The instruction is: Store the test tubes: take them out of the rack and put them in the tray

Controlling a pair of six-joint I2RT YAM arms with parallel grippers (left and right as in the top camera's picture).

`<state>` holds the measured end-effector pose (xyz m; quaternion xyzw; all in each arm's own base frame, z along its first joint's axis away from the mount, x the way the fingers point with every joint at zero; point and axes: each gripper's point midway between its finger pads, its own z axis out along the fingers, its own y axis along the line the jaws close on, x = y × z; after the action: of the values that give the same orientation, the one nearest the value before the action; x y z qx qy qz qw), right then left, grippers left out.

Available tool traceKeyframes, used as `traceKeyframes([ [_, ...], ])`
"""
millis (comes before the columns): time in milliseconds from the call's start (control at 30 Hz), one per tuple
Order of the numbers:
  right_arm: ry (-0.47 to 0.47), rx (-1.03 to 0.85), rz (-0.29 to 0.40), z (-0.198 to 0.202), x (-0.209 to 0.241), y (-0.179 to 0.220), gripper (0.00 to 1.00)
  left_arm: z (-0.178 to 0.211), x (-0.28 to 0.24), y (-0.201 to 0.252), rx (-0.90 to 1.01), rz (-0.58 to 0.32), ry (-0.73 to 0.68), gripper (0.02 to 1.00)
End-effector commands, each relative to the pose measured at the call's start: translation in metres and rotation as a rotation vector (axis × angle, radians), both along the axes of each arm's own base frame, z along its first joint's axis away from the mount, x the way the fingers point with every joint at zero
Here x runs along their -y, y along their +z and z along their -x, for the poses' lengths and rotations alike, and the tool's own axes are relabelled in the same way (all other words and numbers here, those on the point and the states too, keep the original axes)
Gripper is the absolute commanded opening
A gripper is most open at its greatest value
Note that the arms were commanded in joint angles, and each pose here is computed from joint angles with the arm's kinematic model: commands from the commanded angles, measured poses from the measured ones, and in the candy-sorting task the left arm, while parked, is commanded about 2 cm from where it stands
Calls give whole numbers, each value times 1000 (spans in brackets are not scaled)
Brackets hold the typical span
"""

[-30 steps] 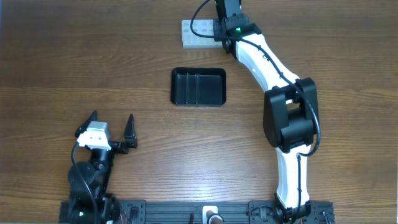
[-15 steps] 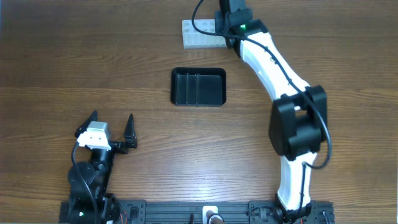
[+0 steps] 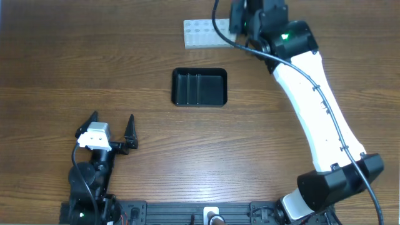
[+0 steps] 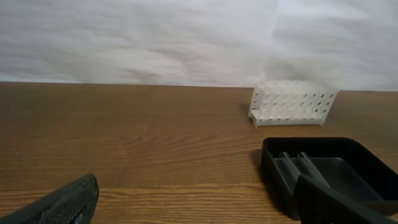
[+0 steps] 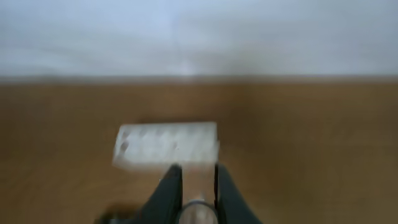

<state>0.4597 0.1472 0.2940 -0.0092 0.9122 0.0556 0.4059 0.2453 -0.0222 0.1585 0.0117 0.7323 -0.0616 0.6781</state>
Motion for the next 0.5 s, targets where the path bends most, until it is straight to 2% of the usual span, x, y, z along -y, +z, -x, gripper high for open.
traceKeyframes([
  [33,20,-277,-73,25,-35,-78,23,0,1,-1,1,-10,-7,998],
  [267,-6,-464,-93,29,-52,-167,34,0,1,-1,1,-10,-7,1000],
  [500,-31,-529,-74,24,-54,-210,34,0,1,-1,1,-10,-7,1000],
])
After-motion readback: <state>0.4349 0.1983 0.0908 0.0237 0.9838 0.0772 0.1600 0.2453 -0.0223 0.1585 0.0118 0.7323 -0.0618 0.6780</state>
